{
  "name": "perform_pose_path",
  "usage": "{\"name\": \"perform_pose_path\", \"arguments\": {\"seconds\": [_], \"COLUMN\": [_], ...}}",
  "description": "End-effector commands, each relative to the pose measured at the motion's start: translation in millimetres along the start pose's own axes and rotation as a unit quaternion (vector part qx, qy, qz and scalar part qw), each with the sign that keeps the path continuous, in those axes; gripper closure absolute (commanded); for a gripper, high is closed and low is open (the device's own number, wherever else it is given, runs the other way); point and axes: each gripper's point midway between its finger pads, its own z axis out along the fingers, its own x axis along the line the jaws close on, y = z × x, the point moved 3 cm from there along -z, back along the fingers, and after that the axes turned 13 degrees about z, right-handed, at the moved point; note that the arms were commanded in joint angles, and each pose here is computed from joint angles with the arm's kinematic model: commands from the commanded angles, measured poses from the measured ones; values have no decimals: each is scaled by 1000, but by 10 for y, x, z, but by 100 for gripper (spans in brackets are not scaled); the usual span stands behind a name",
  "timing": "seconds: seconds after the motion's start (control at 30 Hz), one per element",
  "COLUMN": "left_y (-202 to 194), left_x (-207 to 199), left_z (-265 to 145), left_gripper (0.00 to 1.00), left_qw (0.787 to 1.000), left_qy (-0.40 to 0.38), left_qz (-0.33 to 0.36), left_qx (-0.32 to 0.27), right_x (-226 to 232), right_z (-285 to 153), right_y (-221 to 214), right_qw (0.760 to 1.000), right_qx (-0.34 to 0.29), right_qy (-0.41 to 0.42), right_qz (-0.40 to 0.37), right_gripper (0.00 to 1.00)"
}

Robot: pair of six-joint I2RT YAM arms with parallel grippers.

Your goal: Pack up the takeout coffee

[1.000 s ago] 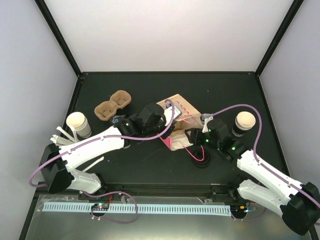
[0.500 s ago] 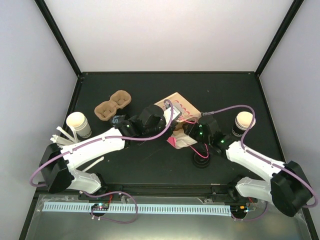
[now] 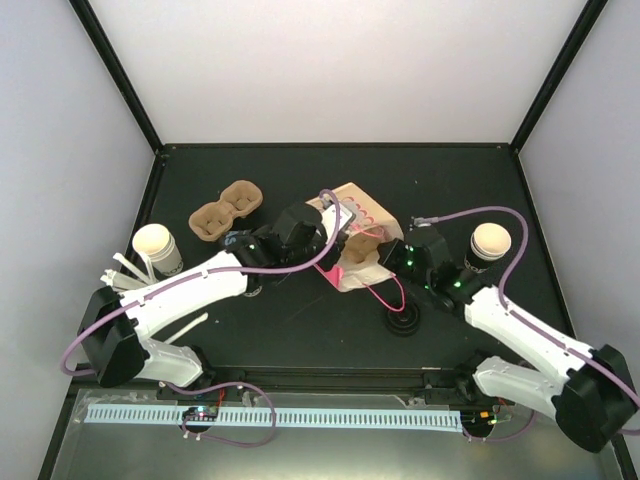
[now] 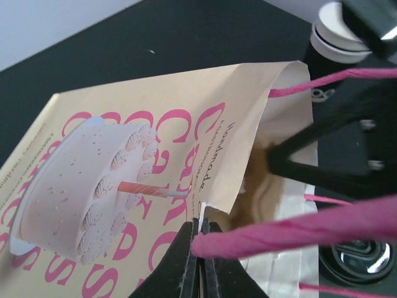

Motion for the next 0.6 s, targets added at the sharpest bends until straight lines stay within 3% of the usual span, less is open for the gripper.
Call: {"name": "perform_pose_path", "arguments": {"seconds": [0.0,0.3,0.57], "left_y": [232,492,737], "left_x": [247,799,1210], "left_z": [-63,-27,112], "left_gripper": [98,99,98], "left_qw": [999,995,992], "left_qy": [34,78,82], "left_qz": [-20,-30,-50], "left_qx": [-21,-52,-87], "right_x": [218,538,1173], "right_z": [-309,-991,-1738], "right_y": [162,289,175], "right_qw": [999,990,953], "right_qx": [-39,-53,1], "right_qy": [19,41,156], "right_qz": [-32,-124,-258], "right_gripper": [99,99,99]}}
